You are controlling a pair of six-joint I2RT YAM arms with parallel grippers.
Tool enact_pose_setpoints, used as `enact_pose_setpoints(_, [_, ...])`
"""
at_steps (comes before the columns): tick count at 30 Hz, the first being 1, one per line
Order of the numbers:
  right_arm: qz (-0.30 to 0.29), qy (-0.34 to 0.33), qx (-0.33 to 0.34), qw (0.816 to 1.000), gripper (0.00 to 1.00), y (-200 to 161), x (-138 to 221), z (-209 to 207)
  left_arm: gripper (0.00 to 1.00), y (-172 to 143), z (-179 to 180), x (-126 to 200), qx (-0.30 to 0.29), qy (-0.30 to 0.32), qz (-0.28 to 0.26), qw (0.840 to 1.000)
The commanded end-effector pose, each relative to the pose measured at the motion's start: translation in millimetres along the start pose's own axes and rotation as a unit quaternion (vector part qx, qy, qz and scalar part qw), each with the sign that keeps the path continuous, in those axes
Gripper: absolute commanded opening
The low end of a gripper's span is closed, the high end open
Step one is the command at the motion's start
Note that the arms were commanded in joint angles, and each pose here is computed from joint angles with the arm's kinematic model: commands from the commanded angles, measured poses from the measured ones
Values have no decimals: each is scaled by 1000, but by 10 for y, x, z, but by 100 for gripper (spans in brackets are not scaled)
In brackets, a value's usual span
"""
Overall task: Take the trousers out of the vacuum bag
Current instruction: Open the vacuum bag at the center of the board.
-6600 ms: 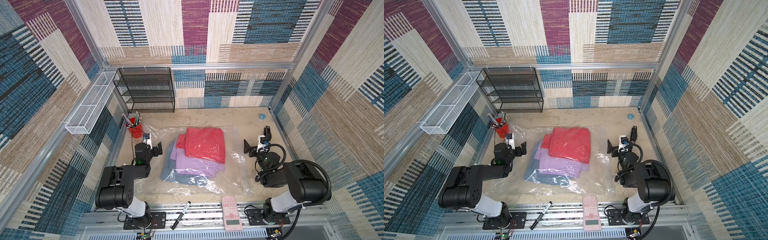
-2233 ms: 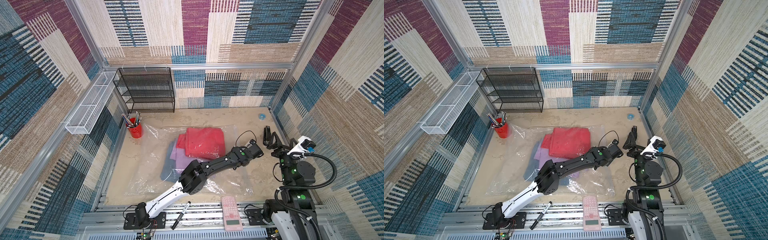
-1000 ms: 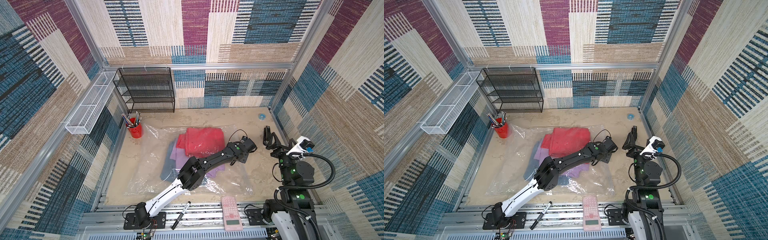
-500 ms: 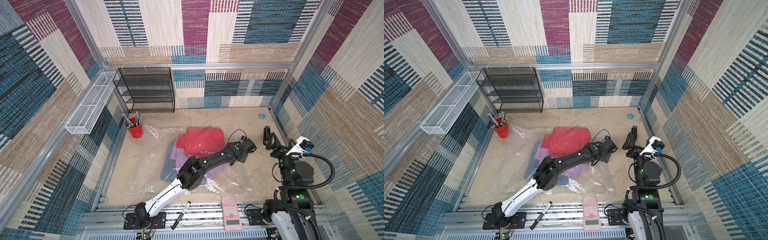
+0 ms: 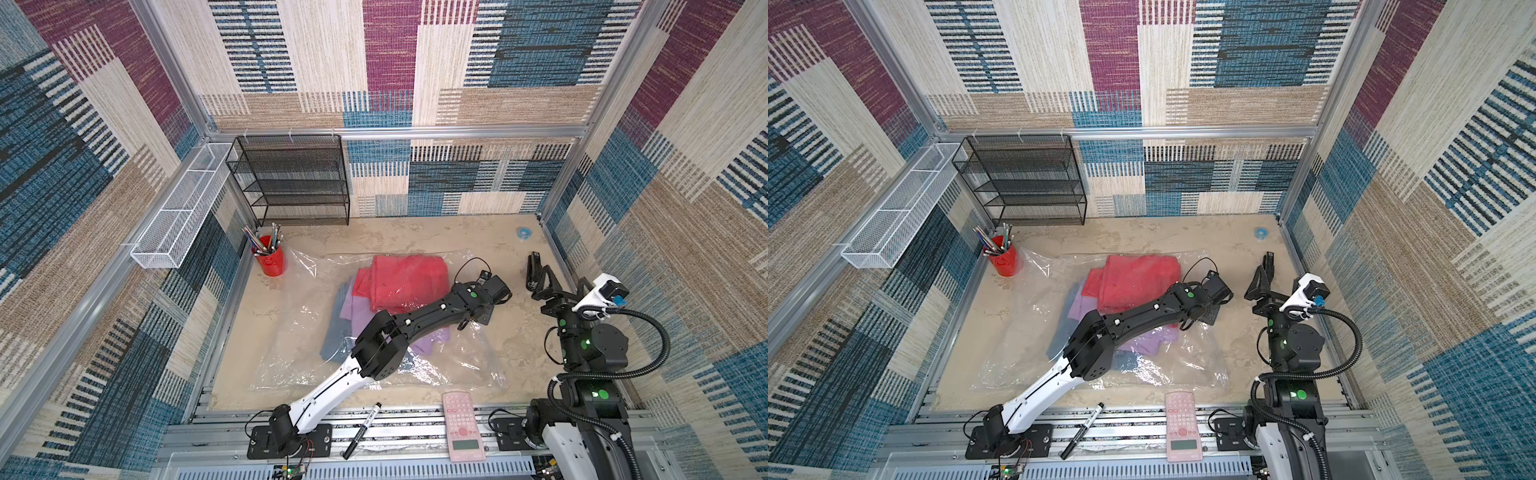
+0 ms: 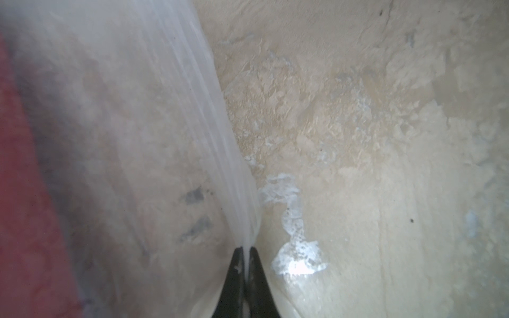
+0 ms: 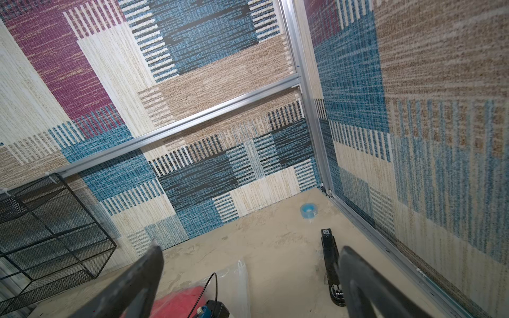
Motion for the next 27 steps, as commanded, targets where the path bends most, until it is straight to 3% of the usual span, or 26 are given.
enact_pose_setpoints(1, [-8, 10, -5, 1000, 99, 33, 3, 33, 0, 66, -2, 128, 5, -8, -5, 1000])
enact_pose_setpoints(10, [14, 25, -6, 1000, 99, -12, -40, 85, 0, 243, -25, 549, 0, -44, -25, 999])
enact_pose_setpoints(17, [74, 98, -4, 992, 99, -114, -124, 323, 0, 226, 63, 1013, 19, -110, -70, 991])
enact_pose_setpoints(23, [145, 162, -49, 975, 99, -287, -143, 510, 0, 227, 229, 1384, 69, -197, -128, 970])
enact_pose_setpoints(27, [211, 189, -95, 954, 99, -510, -136, 564, 0, 216, 306, 1450, 67, -210, -139, 965])
Point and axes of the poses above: each gripper's point midway between its finger pads, its own x axis back along the fingers, its own z axis along the line the jaws close on, y = z × x, the point moved 4 cm from there along x, back along the fingers, and after that the axes turned 9 degrees about -x, right-handed, at the moved point
